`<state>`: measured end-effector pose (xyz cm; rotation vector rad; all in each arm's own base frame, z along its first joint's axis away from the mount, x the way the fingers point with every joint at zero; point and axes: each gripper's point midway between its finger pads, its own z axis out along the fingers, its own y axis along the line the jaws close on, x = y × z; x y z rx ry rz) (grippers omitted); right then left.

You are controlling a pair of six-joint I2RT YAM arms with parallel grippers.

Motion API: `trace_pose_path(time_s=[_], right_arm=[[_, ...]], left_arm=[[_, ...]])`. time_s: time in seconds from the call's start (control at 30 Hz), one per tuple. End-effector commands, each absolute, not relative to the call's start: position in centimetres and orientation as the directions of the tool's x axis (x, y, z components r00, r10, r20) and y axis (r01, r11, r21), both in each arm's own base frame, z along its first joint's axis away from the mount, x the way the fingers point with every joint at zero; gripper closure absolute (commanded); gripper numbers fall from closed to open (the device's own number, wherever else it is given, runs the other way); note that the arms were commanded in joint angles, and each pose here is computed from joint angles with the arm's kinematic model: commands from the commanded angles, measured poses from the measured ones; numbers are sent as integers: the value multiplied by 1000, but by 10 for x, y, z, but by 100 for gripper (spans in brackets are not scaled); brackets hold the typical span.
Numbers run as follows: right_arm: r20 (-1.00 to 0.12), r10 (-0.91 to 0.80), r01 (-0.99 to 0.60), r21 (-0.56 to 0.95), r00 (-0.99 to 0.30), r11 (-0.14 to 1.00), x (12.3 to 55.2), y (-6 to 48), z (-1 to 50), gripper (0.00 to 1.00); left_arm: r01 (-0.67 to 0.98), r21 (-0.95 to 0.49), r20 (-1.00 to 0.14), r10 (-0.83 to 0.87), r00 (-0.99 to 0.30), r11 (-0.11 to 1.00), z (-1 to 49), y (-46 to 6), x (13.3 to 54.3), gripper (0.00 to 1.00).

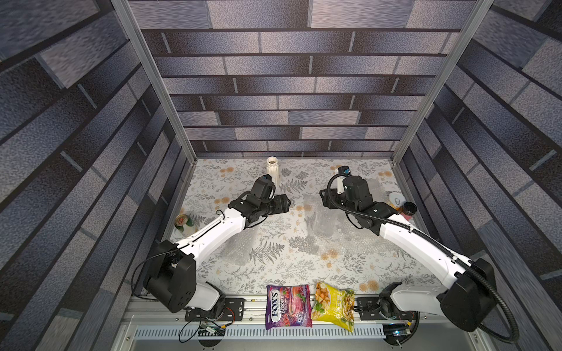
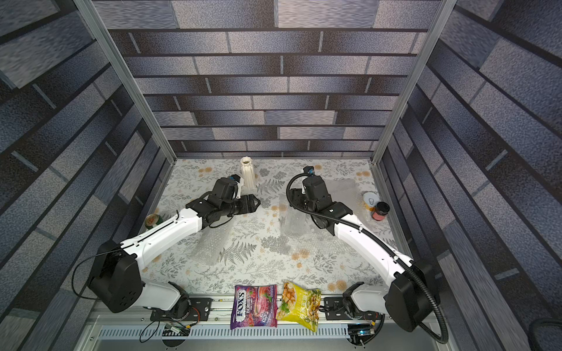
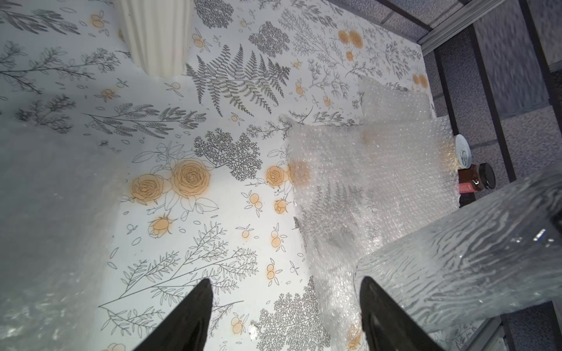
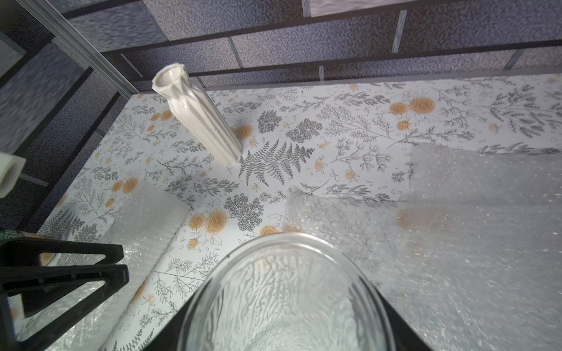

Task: Unwrap the vase from the bubble wrap
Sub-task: Pick up the vase from the bubble wrap.

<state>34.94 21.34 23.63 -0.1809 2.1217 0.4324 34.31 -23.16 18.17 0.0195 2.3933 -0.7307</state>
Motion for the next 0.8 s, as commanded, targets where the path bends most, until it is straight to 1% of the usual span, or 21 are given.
trace_pose_path(time_s=[0.0, 0.13, 0.3, 0.37, 0.4, 0.57, 0.77], right_arm=[[-926, 107, -335, 236, -361, 912, 368, 234, 284, 66], [-942, 112, -378, 233, -316, 896, 375, 257, 288, 66], [-959, 86, -428, 199, -269, 881, 386, 288, 281, 67], [-968, 97, -442, 193, -230, 876, 394, 299, 294, 67], [-971, 91, -447, 184, -222, 875, 397, 305, 292, 67], [-984, 99, -461, 158, -149, 873, 413, 323, 296, 67], [-991, 76, -485, 122, -113, 866, 433, 347, 292, 67]], left_arm=[[146, -493, -566, -188, -803, 858, 181, -213, 338, 23], [106, -494, -567, -227, -792, 863, 181, -194, 340, 22], [67, -495, -569, -265, -778, 866, 182, -172, 340, 22], [58, -495, -573, -275, -772, 867, 184, -166, 340, 22], [49, -493, -572, -281, -770, 869, 183, -162, 340, 22], [25, -496, -569, -303, -765, 868, 182, -150, 339, 22], [10, -503, -562, -319, -763, 864, 181, -143, 340, 22]])
